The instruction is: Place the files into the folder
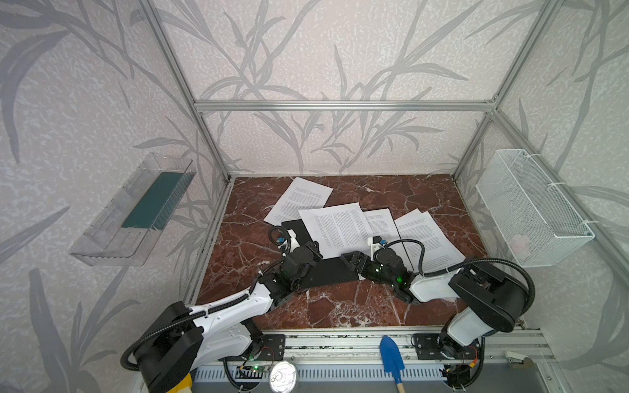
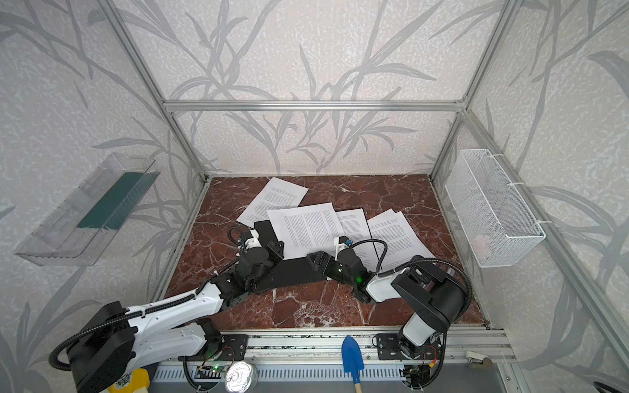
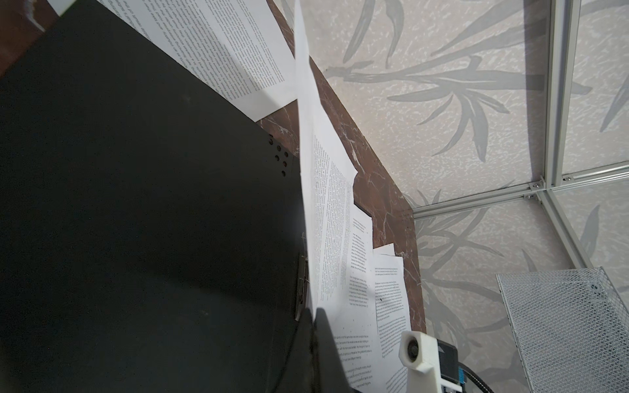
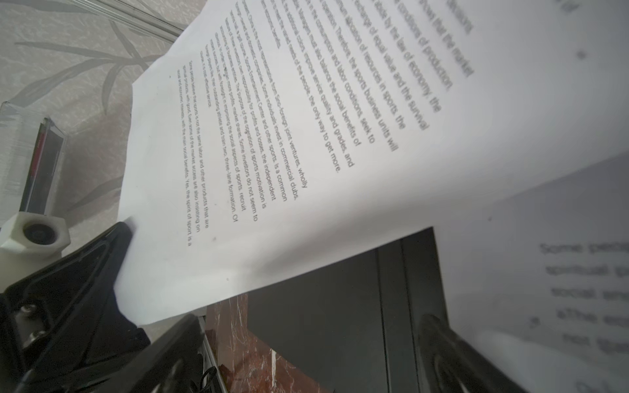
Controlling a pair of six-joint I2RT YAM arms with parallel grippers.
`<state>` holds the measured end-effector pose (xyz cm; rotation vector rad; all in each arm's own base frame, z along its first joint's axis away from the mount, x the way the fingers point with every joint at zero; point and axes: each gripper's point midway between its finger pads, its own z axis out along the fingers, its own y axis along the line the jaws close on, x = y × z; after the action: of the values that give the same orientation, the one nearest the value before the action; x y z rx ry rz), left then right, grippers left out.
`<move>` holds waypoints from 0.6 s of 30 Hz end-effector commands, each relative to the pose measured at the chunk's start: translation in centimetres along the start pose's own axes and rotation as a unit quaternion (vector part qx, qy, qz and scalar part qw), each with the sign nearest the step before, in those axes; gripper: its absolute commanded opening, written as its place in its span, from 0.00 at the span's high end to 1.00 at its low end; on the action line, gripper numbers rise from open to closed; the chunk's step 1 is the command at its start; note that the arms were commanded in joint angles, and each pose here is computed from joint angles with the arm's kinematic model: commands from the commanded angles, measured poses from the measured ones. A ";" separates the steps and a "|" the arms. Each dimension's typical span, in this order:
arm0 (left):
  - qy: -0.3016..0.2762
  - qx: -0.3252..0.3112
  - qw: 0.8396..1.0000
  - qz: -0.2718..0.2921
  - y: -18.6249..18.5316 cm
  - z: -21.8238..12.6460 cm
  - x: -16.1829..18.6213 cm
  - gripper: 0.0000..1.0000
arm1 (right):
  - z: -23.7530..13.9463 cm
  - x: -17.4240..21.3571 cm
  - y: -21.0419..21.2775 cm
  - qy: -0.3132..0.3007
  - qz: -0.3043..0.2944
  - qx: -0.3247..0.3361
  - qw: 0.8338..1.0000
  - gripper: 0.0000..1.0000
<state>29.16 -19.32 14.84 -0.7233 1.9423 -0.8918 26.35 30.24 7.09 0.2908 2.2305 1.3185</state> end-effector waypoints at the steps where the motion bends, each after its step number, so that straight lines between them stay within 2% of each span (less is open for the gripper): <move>1: -0.004 0.019 1.000 -0.016 -0.8 -0.5 -0.3 1.00 | 0.7 -1.1 2.3 -0.031 0.020 -0.055 0.998 0.01; 8: -0.005 0.018 1.000 -0.020 -0.1 -1.1 -0.3 1.00 | 1.8 -1.7 0.9 -0.070 0.037 -0.070 0.994 0.00; 18: -0.005 0.016 1.000 -0.017 0.5 -1.4 -0.2 1.00 | 1.6 -3.1 1.8 -0.104 0.048 -0.093 0.989 0.21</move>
<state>28.04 -18.67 14.81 -0.7361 1.9268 -0.9310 28.98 31.00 7.42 0.4362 2.0096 1.4400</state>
